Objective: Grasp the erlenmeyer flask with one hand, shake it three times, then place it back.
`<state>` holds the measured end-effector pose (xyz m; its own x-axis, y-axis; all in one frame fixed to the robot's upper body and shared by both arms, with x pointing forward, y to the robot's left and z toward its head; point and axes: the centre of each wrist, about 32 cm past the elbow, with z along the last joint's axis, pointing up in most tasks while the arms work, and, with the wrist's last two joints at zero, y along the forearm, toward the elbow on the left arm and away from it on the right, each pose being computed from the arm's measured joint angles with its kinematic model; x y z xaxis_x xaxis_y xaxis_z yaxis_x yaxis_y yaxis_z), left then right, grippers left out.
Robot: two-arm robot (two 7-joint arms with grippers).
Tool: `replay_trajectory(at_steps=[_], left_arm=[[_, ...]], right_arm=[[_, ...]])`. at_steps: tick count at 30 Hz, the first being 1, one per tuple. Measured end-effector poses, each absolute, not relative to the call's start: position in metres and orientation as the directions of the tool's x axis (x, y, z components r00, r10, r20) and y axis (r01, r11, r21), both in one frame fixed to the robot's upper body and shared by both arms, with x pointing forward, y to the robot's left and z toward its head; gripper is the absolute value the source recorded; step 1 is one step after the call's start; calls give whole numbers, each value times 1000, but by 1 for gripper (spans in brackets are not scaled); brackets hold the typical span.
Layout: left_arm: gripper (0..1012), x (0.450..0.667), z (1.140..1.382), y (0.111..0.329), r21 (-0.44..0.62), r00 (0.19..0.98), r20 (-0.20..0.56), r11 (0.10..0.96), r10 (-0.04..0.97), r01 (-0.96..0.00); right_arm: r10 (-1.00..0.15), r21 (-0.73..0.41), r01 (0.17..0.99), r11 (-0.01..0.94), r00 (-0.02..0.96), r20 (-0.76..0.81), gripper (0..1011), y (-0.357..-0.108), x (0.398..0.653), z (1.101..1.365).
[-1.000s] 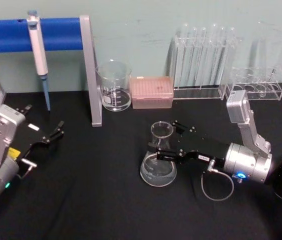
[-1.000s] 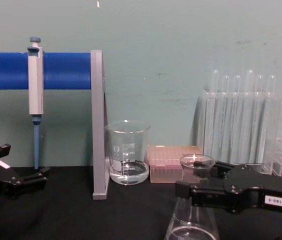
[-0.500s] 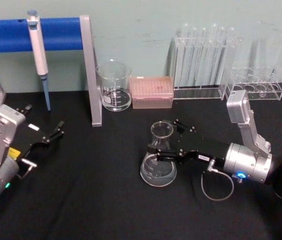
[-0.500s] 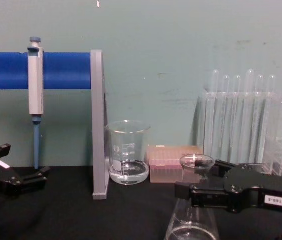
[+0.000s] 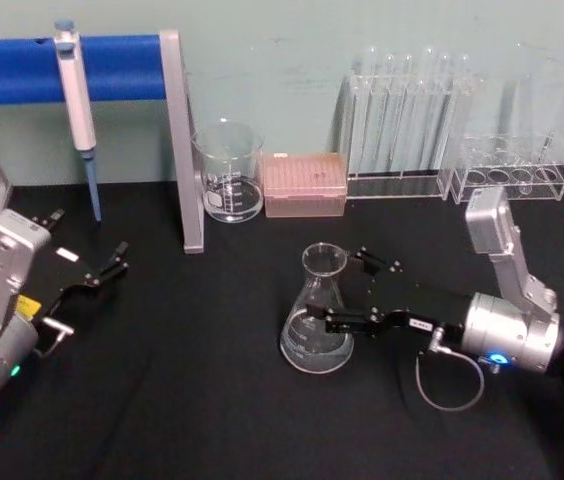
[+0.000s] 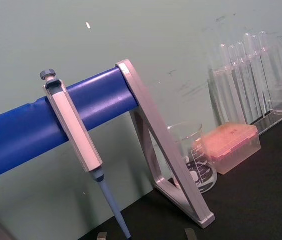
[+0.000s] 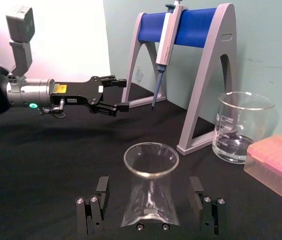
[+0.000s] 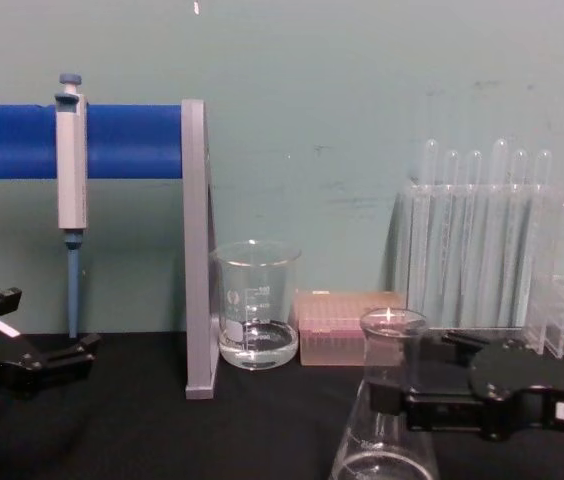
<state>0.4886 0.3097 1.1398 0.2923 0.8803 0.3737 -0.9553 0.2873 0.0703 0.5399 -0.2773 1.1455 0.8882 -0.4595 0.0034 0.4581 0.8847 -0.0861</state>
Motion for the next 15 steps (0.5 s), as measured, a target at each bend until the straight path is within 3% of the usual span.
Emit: replay_trajectory(at_steps=[15], left_arm=[[1001, 489, 1140, 310, 70, 292, 374, 287, 880, -955]], right_arm=[[-503, -150, 496, 855, 864, -9, 1002, -316, 514, 1155]])
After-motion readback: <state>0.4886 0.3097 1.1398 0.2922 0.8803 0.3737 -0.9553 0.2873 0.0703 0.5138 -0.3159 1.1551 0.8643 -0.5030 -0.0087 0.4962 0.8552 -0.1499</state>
